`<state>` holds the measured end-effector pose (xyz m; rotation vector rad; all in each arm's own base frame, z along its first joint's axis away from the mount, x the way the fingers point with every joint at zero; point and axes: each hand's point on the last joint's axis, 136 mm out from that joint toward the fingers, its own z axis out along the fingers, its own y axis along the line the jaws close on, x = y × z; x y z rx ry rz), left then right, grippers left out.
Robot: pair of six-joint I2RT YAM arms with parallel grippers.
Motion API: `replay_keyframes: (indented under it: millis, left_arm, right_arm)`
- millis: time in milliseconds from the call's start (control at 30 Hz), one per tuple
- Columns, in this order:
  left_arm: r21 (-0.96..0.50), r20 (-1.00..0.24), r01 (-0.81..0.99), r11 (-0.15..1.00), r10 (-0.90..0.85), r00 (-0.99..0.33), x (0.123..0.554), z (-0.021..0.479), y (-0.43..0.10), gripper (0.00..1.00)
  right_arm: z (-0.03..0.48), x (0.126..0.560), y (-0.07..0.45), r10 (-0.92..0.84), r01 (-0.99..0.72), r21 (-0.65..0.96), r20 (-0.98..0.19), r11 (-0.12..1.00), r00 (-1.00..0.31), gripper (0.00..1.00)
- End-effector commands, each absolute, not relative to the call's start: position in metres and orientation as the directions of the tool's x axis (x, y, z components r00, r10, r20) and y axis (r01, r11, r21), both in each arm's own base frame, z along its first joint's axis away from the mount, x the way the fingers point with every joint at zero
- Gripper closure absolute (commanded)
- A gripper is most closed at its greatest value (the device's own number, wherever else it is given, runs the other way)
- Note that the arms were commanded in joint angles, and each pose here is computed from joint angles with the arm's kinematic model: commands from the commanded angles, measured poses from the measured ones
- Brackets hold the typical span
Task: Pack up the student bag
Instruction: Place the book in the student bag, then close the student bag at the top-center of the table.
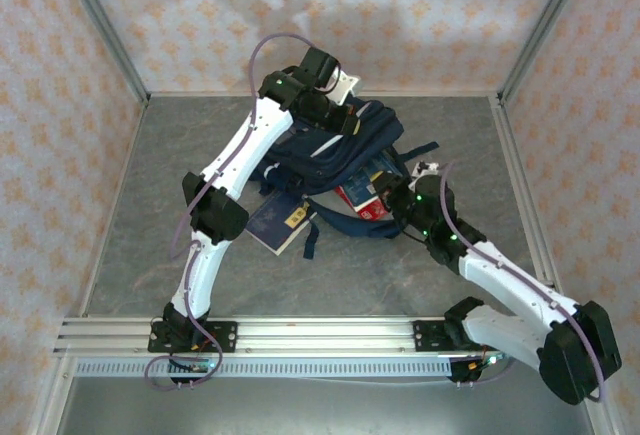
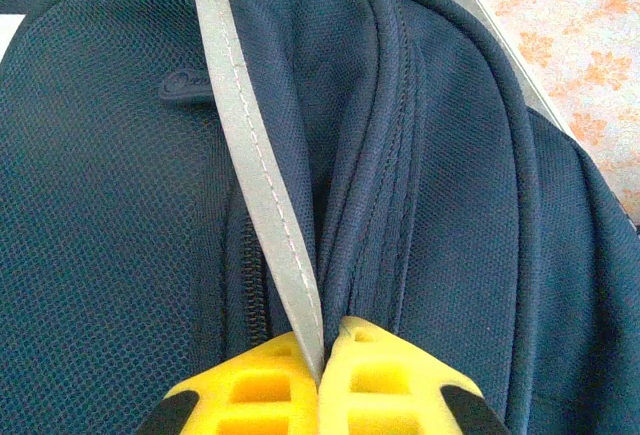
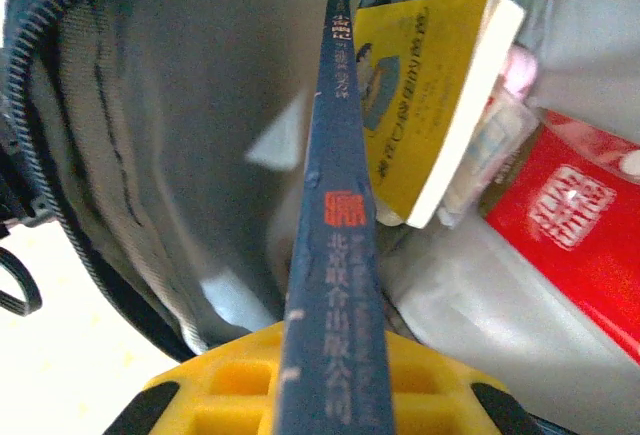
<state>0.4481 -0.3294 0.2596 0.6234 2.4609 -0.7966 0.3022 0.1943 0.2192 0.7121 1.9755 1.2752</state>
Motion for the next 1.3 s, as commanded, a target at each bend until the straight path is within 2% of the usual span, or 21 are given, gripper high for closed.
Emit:
replay_keyframes:
  millis: [0, 400, 500, 600, 700, 733, 833, 933, 1133, 1267]
  left_arm:
    - [-0.42, -0.685, 0.584, 0.695, 0.18, -0.706, 0.452, 0.325, -0.322, 1.0]
    - [-0.48, -0.683, 0.59, 0.649, 0.145, -0.716, 0.449, 0.336, -0.33, 1.0]
    - [-0.49, -0.679, 0.592, 0.64, 0.146, -0.72, 0.448, 0.335, -0.332, 1.0]
    - [-0.506, -0.673, 0.593, 0.626, 0.143, -0.726, 0.448, 0.334, -0.335, 1.0]
    - [-0.52, -0.669, 0.595, 0.613, 0.14, -0.729, 0.447, 0.334, -0.338, 1.0]
    - [-0.52, -0.669, 0.594, 0.614, 0.14, -0.73, 0.447, 0.333, -0.338, 1.0]
    - [-0.517, -0.662, 0.586, 0.623, 0.143, -0.736, 0.449, 0.328, -0.337, 1.0]
    - [-0.513, -0.65, 0.576, 0.637, 0.149, -0.745, 0.451, 0.319, -0.336, 1.0]
    - [-0.504, -0.639, 0.54, 0.674, 0.13, -0.758, 0.464, 0.31, -0.325, 1.0]
    - [-0.503, -0.632, 0.505, 0.701, 0.1, -0.769, 0.475, 0.305, -0.314, 1.0]
  right_arm:
    - [0.26, 0.319, 0.206, 0.753, -0.012, 0.952, -0.249, 0.305, -0.609, 1.0]
    - [0.191, 0.383, 0.222, 0.781, 0.123, 0.911, -0.262, 0.394, -0.568, 1.0]
    - [0.175, 0.4, 0.24, 0.774, 0.131, 0.924, -0.216, 0.358, -0.595, 1.0]
    - [0.167, 0.424, 0.262, 0.786, 0.118, 0.958, -0.141, 0.262, -0.602, 0.99]
    - [0.167, 0.452, 0.294, 0.761, 0.077, 0.982, -0.084, 0.174, -0.643, 0.89]
    - [0.162, 0.461, 0.303, 0.757, 0.085, 0.983, -0.068, 0.162, -0.65, 0.82]
    - [0.154, 0.48, 0.32, 0.751, 0.084, 0.986, -0.052, 0.142, -0.659, 0.6]
    - [0.157, 0.478, 0.323, 0.745, 0.067, 0.984, -0.08, 0.164, -0.663, 0.47]
    - [0.163, 0.451, 0.292, 0.75, 0.054, 0.954, -0.195, 0.293, -0.633, 0.32]
    - [0.166, 0.431, 0.269, 0.75, 0.068, 0.932, -0.242, 0.357, -0.616, 0.27]
